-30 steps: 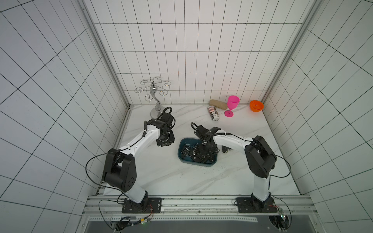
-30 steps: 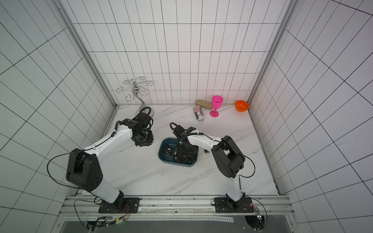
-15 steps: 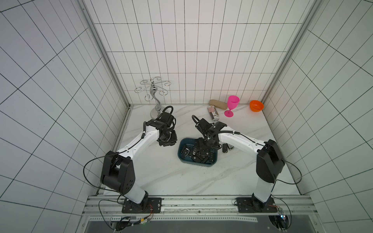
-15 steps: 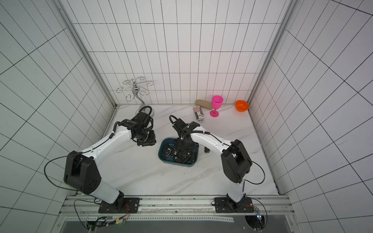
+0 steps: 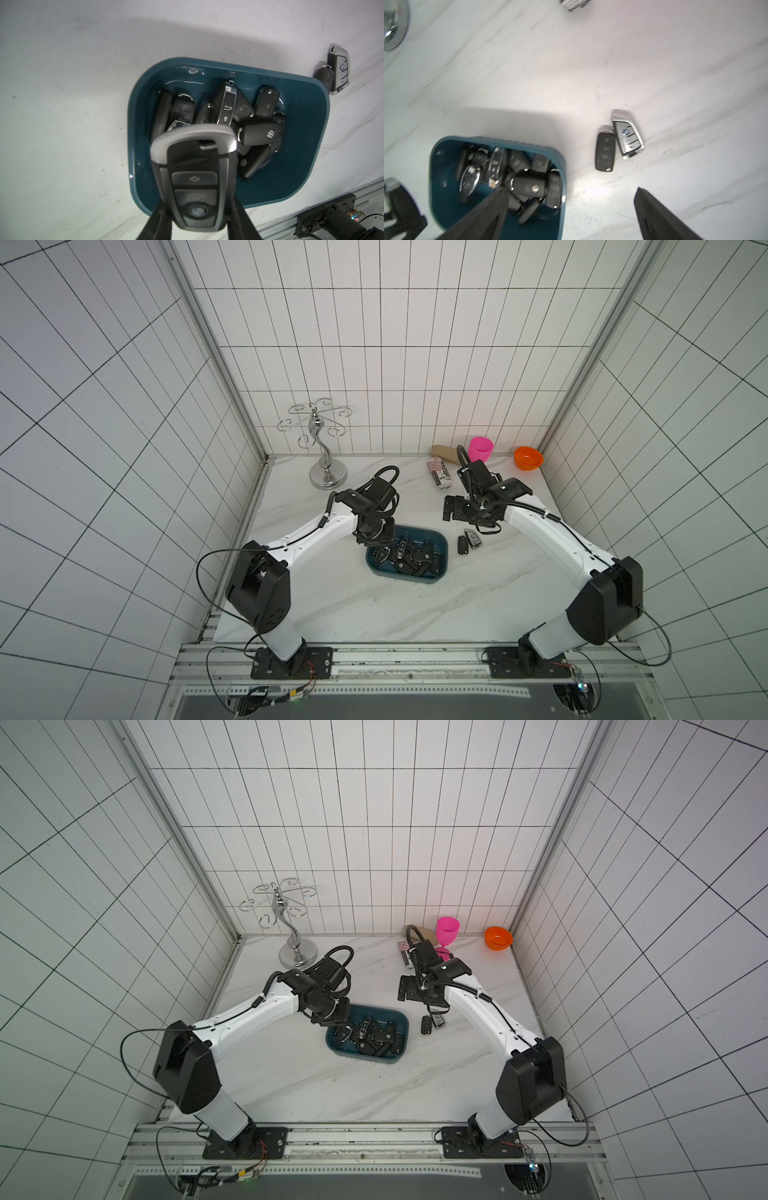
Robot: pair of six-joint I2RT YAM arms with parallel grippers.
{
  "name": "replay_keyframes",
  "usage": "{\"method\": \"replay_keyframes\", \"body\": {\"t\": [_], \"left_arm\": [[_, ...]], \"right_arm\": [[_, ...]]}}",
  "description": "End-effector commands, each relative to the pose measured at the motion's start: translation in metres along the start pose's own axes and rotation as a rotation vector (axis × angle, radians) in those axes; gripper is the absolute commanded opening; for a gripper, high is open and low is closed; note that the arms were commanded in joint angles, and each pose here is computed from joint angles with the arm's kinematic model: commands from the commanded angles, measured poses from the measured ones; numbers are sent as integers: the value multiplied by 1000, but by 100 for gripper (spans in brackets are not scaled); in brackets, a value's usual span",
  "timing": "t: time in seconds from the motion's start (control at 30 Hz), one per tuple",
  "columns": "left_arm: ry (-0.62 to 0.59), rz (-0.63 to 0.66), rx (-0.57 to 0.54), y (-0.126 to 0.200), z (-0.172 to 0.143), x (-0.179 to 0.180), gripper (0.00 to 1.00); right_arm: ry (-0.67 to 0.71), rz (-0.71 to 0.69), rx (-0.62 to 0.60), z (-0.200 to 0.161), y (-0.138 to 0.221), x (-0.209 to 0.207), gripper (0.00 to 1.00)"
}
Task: Place the car key into the storage box
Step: Place the car key in the storage box.
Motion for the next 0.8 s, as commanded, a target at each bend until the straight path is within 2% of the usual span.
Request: {"method": "replay_keyframes", "body": {"t": [0.0,0.17,0.43,0.6,0.77], "left_arm": [[-51,46,46,-17,2,-7,23],[-82,103,116,-43,5,-6,24],[-104,145,182,-77,14,-1,24],[-97,148,212,-88,15,-1,26],[-84,145,225,-91,16,2,33]], "right_arm": [[-35,-69,43,1,-22,-23,99],[-84,-30,72,5,-42,-34,99],[-120,-67,52,9,-70,-50,99],[-122,-101,80,12,-85,-53,99],[-115,-149,121,16,-108,-54,99]]}}
Point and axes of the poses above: each gripper's point midway between its finger pads, its own y axis back along the fingers, its own x axis along the line the jaws close on, z = x × y, the point moved 6 cm from there along y, back along the fingers, and after that the axes turned 15 degrees about -y, right-handed, at the moved point
